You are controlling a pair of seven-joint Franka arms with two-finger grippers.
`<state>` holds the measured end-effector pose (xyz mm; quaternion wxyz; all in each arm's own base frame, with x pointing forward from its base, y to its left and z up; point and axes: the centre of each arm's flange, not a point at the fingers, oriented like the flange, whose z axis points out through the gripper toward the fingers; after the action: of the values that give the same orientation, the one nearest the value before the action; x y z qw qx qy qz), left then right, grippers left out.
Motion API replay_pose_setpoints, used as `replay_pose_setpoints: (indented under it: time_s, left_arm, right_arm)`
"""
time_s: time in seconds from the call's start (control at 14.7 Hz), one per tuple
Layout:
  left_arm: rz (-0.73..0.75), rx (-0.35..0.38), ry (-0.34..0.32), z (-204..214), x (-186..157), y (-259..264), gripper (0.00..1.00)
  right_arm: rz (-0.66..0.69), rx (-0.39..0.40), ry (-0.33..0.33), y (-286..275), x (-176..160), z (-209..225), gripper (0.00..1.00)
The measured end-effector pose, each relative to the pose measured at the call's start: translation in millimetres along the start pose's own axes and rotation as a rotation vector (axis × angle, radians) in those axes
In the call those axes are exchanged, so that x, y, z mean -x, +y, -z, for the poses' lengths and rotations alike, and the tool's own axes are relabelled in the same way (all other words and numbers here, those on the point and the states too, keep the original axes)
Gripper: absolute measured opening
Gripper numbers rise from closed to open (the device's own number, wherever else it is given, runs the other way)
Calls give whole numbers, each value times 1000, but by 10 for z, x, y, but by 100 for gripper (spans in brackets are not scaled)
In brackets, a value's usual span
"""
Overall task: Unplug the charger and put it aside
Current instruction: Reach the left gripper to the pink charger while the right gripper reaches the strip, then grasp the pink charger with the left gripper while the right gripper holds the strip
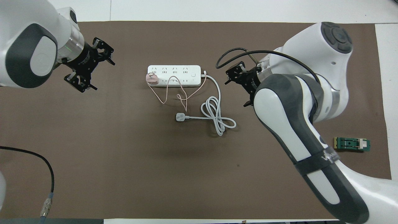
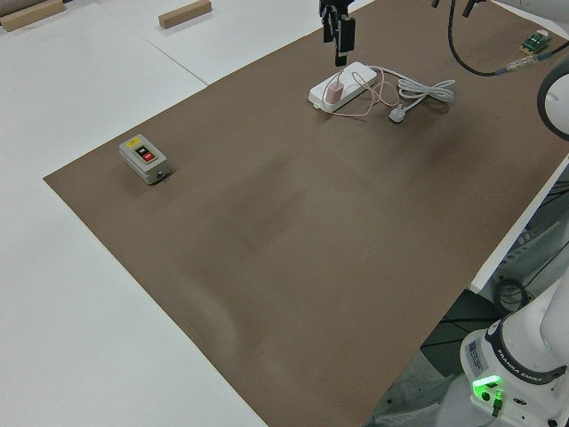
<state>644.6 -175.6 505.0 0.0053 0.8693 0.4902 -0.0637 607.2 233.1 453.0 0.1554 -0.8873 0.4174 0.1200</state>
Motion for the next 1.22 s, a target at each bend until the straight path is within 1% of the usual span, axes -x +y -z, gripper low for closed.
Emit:
replay_pose_setpoints:
  time_s: [0.07,0.2,0.48,0.54,0.75,1.02,1.22]
  left_arm:
    - [90,12,3,-92,60,99,100]
    - [229,51,8,-286,158,293,100]
    - [354,118,10,-695,230,498,100]
    - [370,128,9,-775,269,526,100]
    - [400,136,14,-995,381,576,100]
    - [379,117,27,-1442,544,536,100]
    - [372,112,36,-1543,675,536,100]
  right_arm:
    - [-52,-14,-15,-139,37,-140,100]
    - [-148,-35,-18,-455,83,-441,100]
    - [-295,-132,-63,-861,82,-1127,100]
    - [-323,-146,-69,-899,56,-1247,100]
    - [-397,-168,-120,-1020,-35,-1457,100]
    - [-434,-163,-161,-1135,-187,-1850,100]
    - [-442,-151,-183,-1176,-274,-2094,100]
